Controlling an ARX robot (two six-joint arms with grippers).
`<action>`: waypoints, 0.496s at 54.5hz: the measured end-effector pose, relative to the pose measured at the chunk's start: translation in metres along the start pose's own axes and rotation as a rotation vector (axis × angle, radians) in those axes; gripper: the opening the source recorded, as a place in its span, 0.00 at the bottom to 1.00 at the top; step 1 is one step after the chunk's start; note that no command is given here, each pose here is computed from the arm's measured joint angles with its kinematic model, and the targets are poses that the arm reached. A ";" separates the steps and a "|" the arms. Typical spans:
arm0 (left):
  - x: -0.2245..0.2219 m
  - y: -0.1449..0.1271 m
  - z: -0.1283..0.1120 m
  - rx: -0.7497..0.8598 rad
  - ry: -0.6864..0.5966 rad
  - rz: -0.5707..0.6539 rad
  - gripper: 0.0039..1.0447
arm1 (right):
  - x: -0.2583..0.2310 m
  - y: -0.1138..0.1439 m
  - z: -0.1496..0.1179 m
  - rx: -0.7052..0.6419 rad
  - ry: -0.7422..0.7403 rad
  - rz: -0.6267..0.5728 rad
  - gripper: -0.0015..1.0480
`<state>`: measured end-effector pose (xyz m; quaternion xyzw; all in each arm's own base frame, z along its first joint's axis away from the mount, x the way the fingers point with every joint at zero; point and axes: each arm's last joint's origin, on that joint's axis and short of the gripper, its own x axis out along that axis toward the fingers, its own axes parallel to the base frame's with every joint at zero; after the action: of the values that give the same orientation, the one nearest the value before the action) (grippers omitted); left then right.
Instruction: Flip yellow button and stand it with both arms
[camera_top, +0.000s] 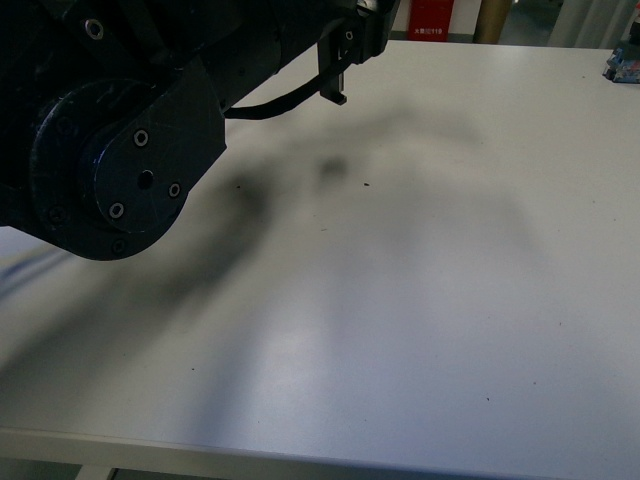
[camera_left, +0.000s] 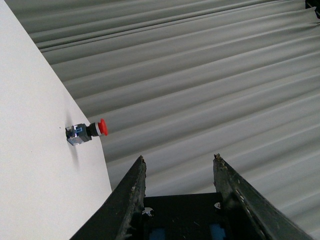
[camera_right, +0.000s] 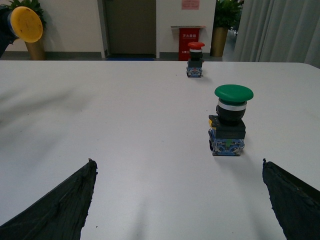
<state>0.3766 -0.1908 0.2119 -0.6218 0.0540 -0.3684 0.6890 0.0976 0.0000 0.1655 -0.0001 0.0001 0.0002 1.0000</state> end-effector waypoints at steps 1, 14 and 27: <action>0.000 0.000 0.000 0.000 0.001 0.001 0.33 | 0.000 0.000 0.000 0.000 0.000 0.000 0.93; 0.003 0.000 -0.002 -0.001 -0.002 0.019 0.33 | 0.000 0.000 0.000 0.000 0.000 0.000 0.93; 0.003 0.000 -0.003 -0.002 -0.001 0.023 0.33 | 0.000 0.000 0.000 0.000 0.000 0.000 0.93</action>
<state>0.3773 -0.1952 0.2120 -0.6221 0.0609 -0.3601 0.6926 0.0976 0.0000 0.1655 0.0001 0.0001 0.0000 1.0000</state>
